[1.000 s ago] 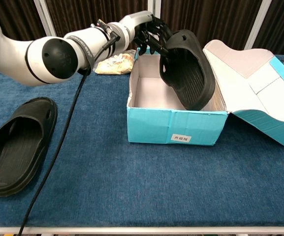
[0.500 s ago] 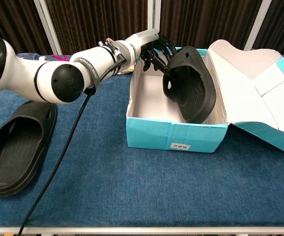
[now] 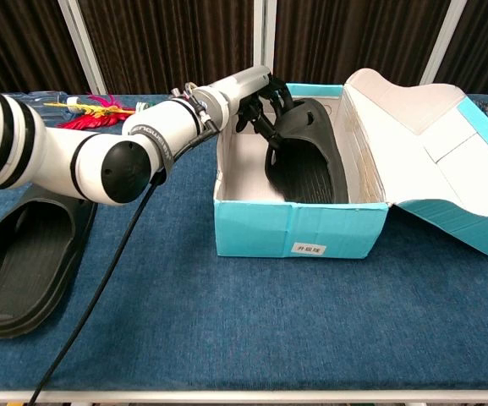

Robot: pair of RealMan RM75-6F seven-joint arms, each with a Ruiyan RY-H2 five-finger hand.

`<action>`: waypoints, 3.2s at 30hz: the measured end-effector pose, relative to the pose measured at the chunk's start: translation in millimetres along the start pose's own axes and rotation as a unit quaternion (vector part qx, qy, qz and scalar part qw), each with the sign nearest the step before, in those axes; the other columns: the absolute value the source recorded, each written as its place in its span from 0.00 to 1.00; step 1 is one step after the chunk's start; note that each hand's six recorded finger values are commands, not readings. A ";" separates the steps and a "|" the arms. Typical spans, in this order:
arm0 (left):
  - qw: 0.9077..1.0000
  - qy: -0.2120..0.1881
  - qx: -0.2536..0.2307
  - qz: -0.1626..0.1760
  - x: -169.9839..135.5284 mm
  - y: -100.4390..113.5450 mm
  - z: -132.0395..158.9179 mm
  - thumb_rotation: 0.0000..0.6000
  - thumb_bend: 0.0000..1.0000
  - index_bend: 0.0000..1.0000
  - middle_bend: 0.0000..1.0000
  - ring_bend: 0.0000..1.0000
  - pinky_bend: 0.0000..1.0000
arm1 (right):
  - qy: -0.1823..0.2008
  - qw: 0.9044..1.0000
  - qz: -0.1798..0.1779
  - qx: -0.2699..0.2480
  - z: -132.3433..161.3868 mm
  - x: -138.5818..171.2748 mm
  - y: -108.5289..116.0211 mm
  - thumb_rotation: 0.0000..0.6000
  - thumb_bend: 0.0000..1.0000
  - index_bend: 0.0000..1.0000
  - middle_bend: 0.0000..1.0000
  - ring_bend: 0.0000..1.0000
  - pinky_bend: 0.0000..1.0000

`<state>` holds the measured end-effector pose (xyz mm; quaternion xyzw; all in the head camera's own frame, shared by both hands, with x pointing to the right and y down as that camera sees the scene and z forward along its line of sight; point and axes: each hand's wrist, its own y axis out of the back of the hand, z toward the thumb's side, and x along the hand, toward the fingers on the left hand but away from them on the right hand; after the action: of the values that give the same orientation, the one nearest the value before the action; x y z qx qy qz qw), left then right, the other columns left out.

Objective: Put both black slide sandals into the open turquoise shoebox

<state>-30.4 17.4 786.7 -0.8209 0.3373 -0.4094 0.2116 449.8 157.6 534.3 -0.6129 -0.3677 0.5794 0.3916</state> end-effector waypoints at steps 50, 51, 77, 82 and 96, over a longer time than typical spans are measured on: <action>0.997 -0.013 0.079 -0.001 -87.6 138.2 -3.8 1.00 0.00 0.00 0.00 0.00 0.16 | 0.011 1.000 -0.011 -0.010 -1.6 6.6 5.3 1.00 0.08 0.00 0.06 0.00 0.13; 0.997 -0.003 0.083 0.004 -98.0 150.5 -12.7 1.00 0.00 0.00 0.00 0.01 0.19 | 0.012 1.000 -0.012 -0.010 -1.7 6.6 5.4 1.00 0.08 0.00 0.06 0.00 0.13; 0.952 0.202 0.137 -0.185 -220.7 98.4 -156.9 1.00 0.00 0.02 0.00 0.54 0.53 | 0.020 1.000 0.008 -0.017 1.3 -3.4 -8.1 1.00 0.08 0.00 0.06 0.00 0.14; 0.948 0.214 0.139 -0.191 -223.8 90.1 -161.6 1.00 0.00 0.02 0.00 0.54 0.54 | 0.021 1.000 0.010 -0.019 1.2 -3.5 -9.9 1.00 0.08 0.00 0.06 0.00 0.14; 0.944 0.252 0.132 -0.167 -223.1 72.1 -180.5 1.00 0.00 0.46 0.47 0.72 0.70 | 0.023 0.999 0.013 -0.021 2.8 -2.1 -12.5 1.00 0.08 0.00 0.06 0.00 0.15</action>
<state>-302.4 117.5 727.5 -0.7002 0.1807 -0.6730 0.1554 446.9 161.2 546.4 -0.6386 -0.3633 0.5624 0.3793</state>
